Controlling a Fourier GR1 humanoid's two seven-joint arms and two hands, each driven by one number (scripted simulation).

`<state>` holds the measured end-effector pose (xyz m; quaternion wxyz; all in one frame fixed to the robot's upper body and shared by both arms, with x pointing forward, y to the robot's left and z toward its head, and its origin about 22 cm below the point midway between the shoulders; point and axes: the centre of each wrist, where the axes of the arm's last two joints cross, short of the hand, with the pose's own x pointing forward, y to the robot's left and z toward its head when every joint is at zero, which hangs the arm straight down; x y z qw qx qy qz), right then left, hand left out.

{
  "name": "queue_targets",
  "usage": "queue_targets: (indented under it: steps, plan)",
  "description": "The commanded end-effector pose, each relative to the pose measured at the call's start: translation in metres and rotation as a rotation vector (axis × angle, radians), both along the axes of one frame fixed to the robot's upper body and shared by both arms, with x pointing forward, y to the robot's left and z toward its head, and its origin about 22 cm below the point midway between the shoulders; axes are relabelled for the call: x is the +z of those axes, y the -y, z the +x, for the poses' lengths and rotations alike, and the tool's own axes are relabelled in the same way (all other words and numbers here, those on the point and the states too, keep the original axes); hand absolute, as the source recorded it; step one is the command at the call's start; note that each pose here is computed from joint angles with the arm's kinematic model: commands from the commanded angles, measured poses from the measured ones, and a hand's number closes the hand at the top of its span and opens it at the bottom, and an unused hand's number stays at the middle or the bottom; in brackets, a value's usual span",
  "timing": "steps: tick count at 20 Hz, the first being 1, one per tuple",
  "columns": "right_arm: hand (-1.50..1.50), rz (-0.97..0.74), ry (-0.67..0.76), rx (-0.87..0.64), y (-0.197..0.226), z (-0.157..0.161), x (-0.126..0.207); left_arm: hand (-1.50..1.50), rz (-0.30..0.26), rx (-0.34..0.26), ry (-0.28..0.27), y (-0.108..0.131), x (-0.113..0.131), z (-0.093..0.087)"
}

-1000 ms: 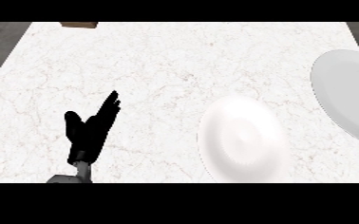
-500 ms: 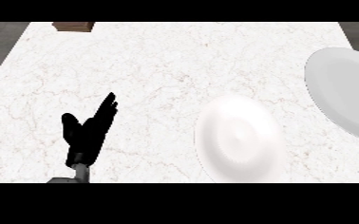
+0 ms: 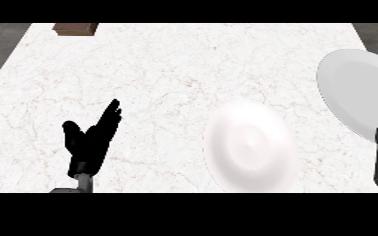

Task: Pick the croissant from the plate and place it in the plate

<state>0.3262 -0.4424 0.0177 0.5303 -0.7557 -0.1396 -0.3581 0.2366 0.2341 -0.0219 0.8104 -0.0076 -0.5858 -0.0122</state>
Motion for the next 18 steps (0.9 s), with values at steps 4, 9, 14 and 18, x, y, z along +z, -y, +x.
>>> queue_targets:
  steps: [4, 9, 14, 18]
  plan:
    - [-1.5, -0.252, 0.284, -0.045, -0.003, 0.005, 0.003, 0.0, -0.009, -0.004, -0.039, 0.007, -0.005, 0.007]
    - [-1.5, -0.276, 0.377, -0.067, -0.02, 0.004, -0.009, 0.0, 0.008, 0.008, -0.054, 0.007, -0.001, 0.001]
    - [-1.5, -0.229, 0.482, -0.001, -0.062, 0.016, -0.008, 0.0, 0.013, 0.024, -0.059, -0.009, 0.003, 0.008]
    - [-1.5, -0.198, 0.534, 0.112, -0.118, 0.004, -0.026, 0.0, 0.008, 0.046, -0.087, -0.018, -0.018, -0.014]
